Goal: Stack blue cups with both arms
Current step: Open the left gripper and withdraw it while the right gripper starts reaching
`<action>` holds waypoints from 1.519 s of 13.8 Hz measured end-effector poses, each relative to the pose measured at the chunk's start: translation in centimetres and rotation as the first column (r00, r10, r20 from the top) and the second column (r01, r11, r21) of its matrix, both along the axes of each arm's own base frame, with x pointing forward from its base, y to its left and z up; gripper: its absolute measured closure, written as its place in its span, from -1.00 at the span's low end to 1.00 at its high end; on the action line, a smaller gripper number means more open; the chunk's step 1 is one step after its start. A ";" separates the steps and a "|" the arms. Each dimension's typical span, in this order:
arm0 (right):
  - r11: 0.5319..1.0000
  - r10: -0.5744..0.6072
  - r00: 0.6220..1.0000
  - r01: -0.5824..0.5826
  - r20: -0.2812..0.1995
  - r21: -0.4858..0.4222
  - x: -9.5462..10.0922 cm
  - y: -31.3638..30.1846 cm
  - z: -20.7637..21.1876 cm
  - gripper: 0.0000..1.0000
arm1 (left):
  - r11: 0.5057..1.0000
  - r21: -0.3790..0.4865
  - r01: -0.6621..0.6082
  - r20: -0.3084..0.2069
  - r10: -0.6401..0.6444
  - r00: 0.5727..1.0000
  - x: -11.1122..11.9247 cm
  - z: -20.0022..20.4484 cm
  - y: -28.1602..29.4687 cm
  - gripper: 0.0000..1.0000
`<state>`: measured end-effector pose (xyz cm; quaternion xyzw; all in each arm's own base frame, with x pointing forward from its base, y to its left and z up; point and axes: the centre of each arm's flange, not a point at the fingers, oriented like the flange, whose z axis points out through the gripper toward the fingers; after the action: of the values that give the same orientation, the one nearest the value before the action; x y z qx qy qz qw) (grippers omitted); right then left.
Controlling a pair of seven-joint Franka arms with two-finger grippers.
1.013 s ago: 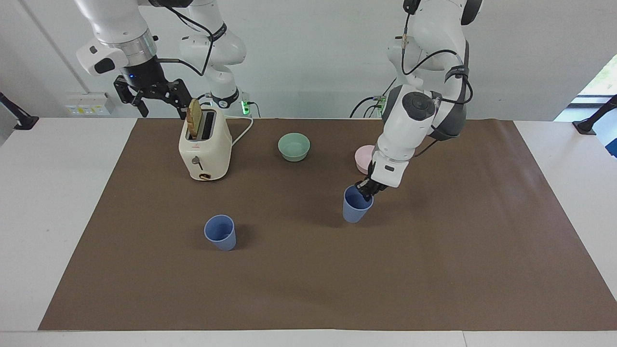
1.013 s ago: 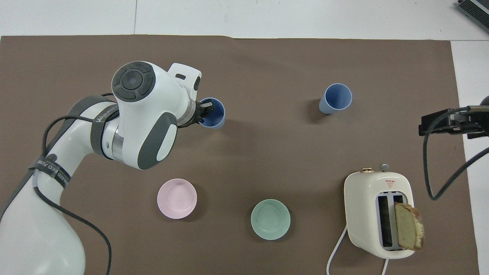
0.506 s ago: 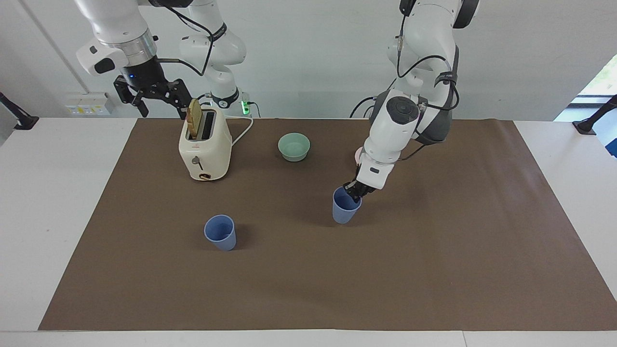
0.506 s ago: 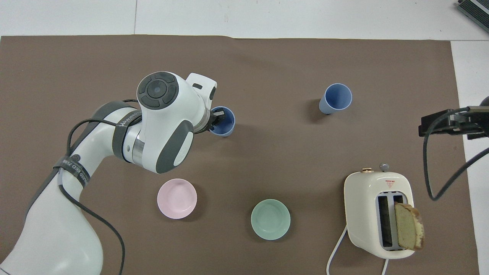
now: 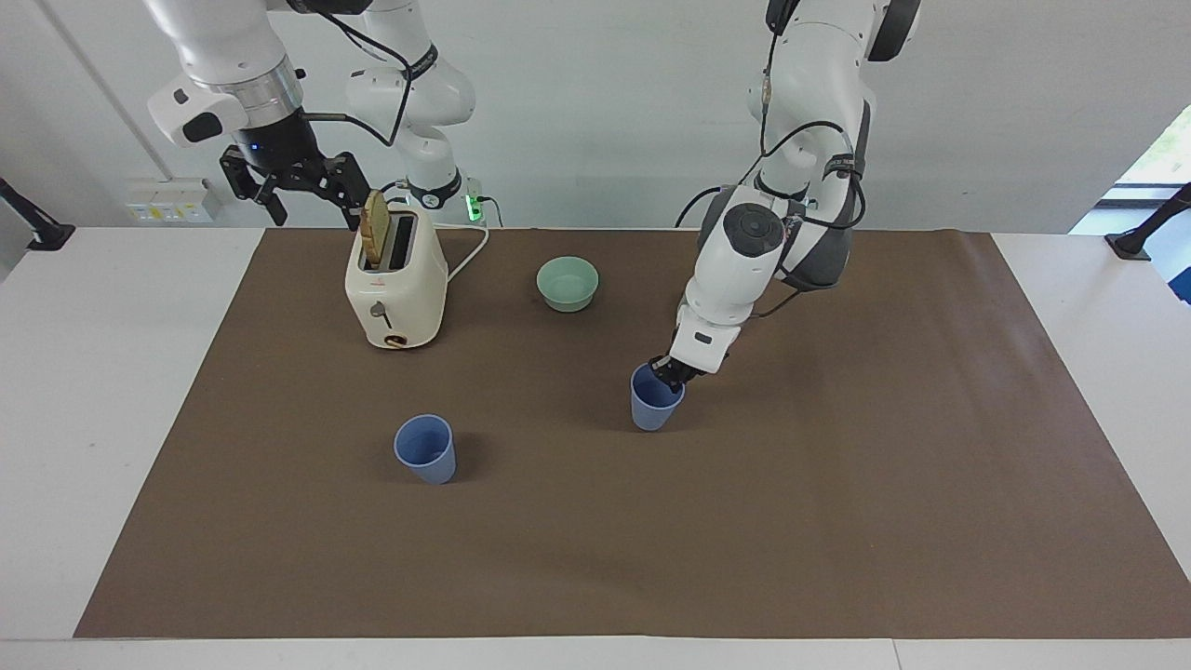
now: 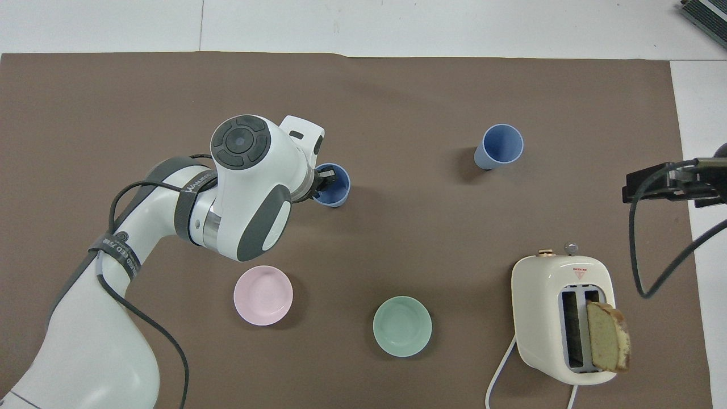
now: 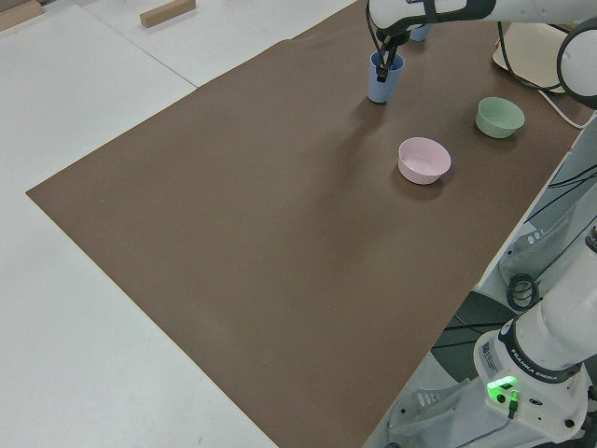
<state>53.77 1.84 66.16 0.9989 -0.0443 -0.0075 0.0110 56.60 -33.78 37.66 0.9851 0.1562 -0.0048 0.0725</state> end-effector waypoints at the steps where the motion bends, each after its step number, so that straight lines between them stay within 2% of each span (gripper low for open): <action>1: 1.000 0.000 1.000 0.000 0.001 0.000 0.0 0.0 0.0 -1.00 | 1.000 -0.002 0.000 0.002 0.000 1.000 -0.2 -0.2 -0.4 0.92; 4: 1.000 -0.001 1.000 0.001 0.002 0.000 0.0 -0.1 0.0 -1.00 | 1.000 -0.004 -0.003 0.006 0.003 1.000 -0.3 -0.3 -0.7 0.91; 5: 1.000 -0.001 1.000 0.001 0.002 0.000 0.0 -0.1 0.0 -1.00 | 1.000 -0.003 -0.005 0.006 0.005 1.000 -0.2 -0.3 -0.6 0.76; 8: 1.000 -0.001 1.000 0.001 0.003 0.000 0.0 -0.1 0.0 -1.00 | 0.999 0.034 0.000 0.012 -0.001 1.000 0.4 0.3 0.4 0.11; 11: 1.000 -0.001 1.000 0.001 0.007 0.000 0.1 -0.1 0.1 -1.00 | 0.996 0.087 0.007 0.023 -0.009 1.000 1.8 3.9 3.3 -0.61; 13: 1.000 -0.001 1.000 0.001 0.007 0.000 0.1 -0.1 0.1 -1.00 | 0.995 0.093 0.018 0.034 -0.021 0.999 2.9 6.7 7.1 -1.00; 17: 1.000 0.000 1.000 0.000 0.019 0.000 0.2 0.0 0.2 -1.00 | 0.987 0.113 0.112 0.034 -0.117 0.993 3.6 12.2 16.6 -1.00; 21: 1.000 0.006 0.999 -0.006 0.041 0.002 1.0 0.3 -0.2 -1.00 | 0.971 0.124 0.203 0.014 -0.206 0.978 3.2 14.4 22.0 -1.00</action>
<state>54.78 2.12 65.91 0.9990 -0.0413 0.0131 0.0091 59.82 -11.78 52.08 0.9985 0.0529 0.0106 0.0135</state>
